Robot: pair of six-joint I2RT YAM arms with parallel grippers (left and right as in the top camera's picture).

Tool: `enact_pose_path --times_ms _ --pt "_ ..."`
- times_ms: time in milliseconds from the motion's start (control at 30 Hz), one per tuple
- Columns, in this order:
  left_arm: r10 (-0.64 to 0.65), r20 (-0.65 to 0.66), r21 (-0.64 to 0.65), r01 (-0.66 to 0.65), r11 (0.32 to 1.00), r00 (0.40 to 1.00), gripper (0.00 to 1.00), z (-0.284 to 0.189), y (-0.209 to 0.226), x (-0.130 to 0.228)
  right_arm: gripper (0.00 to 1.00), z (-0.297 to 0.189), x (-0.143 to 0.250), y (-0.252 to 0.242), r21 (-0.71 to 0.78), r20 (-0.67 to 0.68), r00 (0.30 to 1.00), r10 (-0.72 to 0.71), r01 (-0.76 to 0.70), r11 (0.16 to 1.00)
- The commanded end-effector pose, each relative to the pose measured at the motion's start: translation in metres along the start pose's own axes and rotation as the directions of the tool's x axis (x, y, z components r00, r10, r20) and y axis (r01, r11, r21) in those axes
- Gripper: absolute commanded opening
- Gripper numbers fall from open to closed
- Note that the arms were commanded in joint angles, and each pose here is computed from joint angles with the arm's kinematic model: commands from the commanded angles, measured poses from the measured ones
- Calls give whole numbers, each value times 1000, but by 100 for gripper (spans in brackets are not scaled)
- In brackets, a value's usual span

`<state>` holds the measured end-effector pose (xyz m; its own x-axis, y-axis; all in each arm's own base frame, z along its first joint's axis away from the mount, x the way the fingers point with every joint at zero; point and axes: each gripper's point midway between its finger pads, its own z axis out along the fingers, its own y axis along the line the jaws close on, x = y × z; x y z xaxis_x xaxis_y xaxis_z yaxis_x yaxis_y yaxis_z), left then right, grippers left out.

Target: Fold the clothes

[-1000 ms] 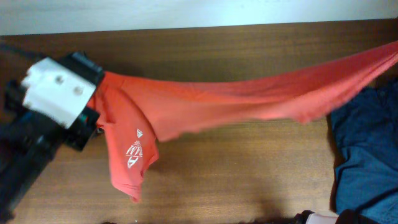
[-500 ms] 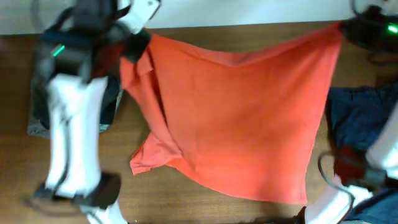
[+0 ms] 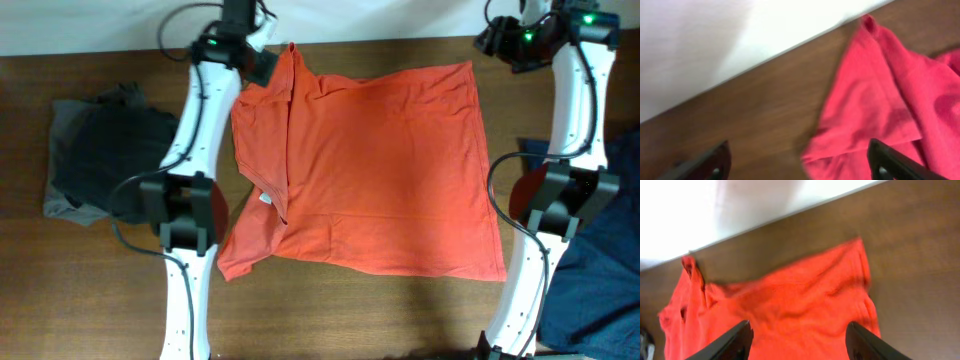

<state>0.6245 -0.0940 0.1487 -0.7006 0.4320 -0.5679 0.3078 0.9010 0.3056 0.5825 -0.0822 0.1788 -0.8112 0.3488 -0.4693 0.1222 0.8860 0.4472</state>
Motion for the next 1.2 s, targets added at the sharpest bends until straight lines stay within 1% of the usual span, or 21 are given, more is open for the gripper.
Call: enact_pose_path --times_ms 0,133,200,267,300,333,367,400,433,467,500,533,633,700,767,933,1000,1033,1067,1100,1167 --pt "-93 167 -94 110 989 982 96 -129 67 -43 64 -67 -7 -21 43 48 997 67 -69 997" --pt "-104 161 -70 117 991 981 96 -210 78 -27 64 -127 13 -34 80 23 989 148 -149 986" --pt "-104 114 -2 105 994 988 82 -236 67 -8 64 -149 21 -31 89 18 990 137 -138 986" --pt "-101 60 92 95 991 993 71 -243 49 7 64 -167 29 -25 97 11 991 130 -130 987" --pt "-92 -40 214 99 972 995 62 -242 24 31 64 -180 39 -16 99 -8 991 133 -132 986" --pt "-83 -142 270 119 955 986 51 -234 11 53 63 -182 46 -12 99 -30 990 137 -134 986" --pt "-81 -204 287 139 948 976 41 -227 6 66 60 -182 52 -11 100 -52 988 146 -141 985" --pt "-92 -280 295 177 939 956 31 -212 -1 81 55 -179 54 -10 99 -63 987 148 -141 985" --pt "-100 -321 301 202 932 942 23 -201 -6 88 39 -176 55 -8 97 -74 987 145 -137 986" --pt "-95 -357 318 217 923 929 16 -187 -14 96 27 -175 56 -7 96 -81 986 145 -138 986" --pt "-87 -391 346 234 909 916 7 -168 -24 104 19 -171 58 -5 93 -92 985 144 -135 986" --pt "-81 -417 376 253 892 905 4 -149 -35 111 15 -167 60 -4 92 -104 985 141 -132 987" --pt "-64 -491 442 312 841 869 0 -100 -67 139 13 -156 65 -4 124 -134 982 133 -116 985" --pt "-68 -566 425 362 830 822 1 -68 -82 169 13 -150 70 -5 153 -159 979 129 -104 983" --pt "-69 -599 420 387 821 798 1 -49 -91 183 13 -145 74 -5 164 -175 976 126 -97 982" --pt "-68 -640 407 413 815 766 1 2 -110 212 12 -136 77 -5 171 -194 973 123 -89 981" --pt "-149 -682 235 408 882 716 1 27 -90 233 12 -136 77 -6 175 -194 973 123 -89 981" --pt "-222 -691 101 396 913 688 1 38 -71 244 12 -136 77 -6 174 -194 973 123 -89 981" --pt "-305 -681 -35 387 921 665 0 46 -49 253 12 -137 78 -6 175 -197 972 125 -90 981" --pt "-374 -663 -130 392 911 649 1 50 -31 258 12 -137 79 -5 175 -202 971 126 -91 980" --pt "-496 -604 -239 452 860 624 1 57 1 262 12 -135 82 -4 175 -217 968 129 -91 980"
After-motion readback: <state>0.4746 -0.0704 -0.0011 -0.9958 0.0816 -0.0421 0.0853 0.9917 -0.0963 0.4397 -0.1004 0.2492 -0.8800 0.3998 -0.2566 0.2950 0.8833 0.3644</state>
